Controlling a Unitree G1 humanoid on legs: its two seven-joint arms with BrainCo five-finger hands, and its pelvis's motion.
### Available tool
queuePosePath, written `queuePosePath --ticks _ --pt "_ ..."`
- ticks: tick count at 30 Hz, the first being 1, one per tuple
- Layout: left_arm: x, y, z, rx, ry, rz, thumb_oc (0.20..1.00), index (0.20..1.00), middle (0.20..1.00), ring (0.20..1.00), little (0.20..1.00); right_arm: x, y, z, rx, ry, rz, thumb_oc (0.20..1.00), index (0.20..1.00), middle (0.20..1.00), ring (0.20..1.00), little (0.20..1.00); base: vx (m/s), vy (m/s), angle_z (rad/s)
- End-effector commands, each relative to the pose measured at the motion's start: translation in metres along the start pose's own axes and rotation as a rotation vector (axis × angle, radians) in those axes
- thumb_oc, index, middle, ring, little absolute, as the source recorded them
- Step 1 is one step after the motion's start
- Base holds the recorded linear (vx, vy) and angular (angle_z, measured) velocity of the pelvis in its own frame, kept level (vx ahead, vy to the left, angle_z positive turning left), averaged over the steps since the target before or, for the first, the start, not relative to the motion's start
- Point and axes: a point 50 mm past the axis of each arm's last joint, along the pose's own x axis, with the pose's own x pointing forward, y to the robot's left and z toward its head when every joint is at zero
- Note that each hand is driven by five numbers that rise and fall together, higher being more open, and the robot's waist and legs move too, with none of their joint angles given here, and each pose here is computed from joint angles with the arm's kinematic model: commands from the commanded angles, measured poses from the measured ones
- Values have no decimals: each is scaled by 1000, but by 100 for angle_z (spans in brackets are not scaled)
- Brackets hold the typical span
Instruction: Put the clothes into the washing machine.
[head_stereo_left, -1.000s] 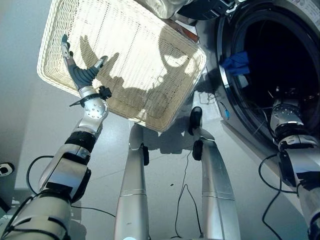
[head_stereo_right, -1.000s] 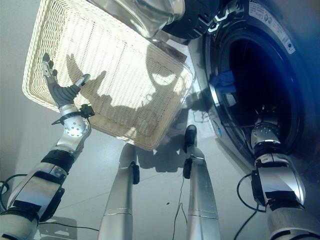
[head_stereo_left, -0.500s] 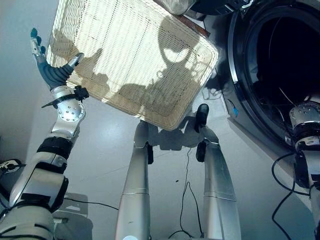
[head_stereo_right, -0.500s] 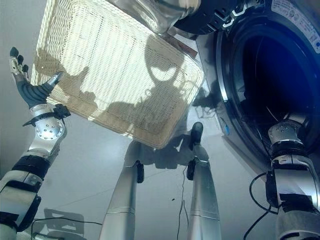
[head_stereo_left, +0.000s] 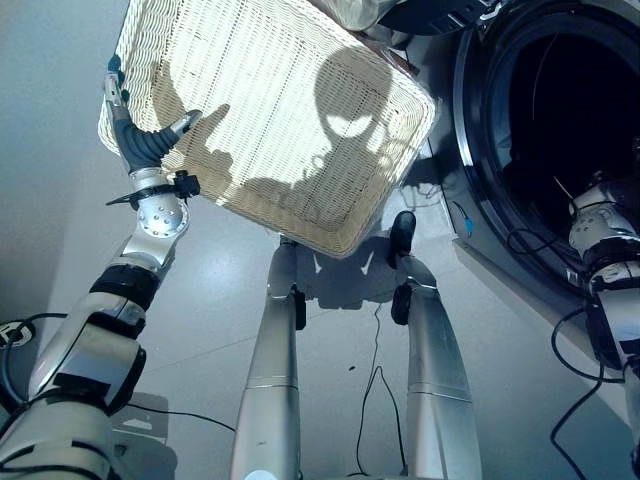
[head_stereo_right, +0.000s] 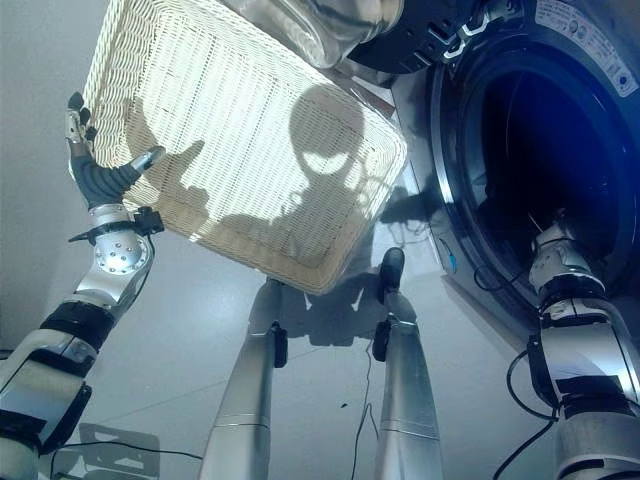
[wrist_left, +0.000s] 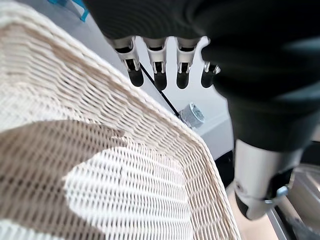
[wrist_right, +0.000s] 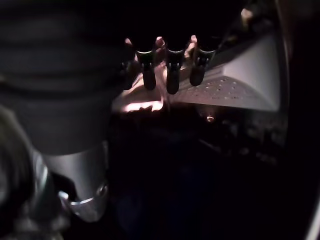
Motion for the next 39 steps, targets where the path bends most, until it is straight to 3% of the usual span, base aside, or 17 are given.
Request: queuePosePath --ticks 1,9,12,18,26,33,39 --pt "7 -7 10 -25 -38 33 1000 1000 1000 1000 1000 28 -36 91 -101 -341 -99 1000 1000 1000 1000 1000 0 0 0" --pt "-1 -23 15 5 -92 -36 1000 1000 1000 1000 1000 -9 8 58 -369 -534 99 1000 1000 1000 1000 1000 -2 5 0" --pt "-5 -31 17 11 -116 -46 1000 1000 1000 1000 1000 -50 35 46 -469 -747 189 1000 1000 1000 1000 1000 -18 58 3" --pt "-19 -35 13 11 -114 -43 1000 1000 1000 1000 1000 -94 46 30 -559 -1019 300 1000 1000 1000 1000 1000 -18 50 3" --pt "-42 -32 -7 24 -25 -65 1000 1000 1000 1000 1000 -124 45 -16 -643 -1115 541 1000 1000 1000 1000 1000 -12 16 -1" --pt "-71 -33 -29 48 86 -132 1000 1000 1000 1000 1000 -141 33 -63 -702 -1061 702 1000 1000 1000 1000 1000 -10 11 -1" --pt "-121 -22 -60 86 254 -245 1000 1000 1000 1000 1000 -162 13 -112 -795 -1014 943 1000 1000 1000 1000 1000 -20 15 -4"
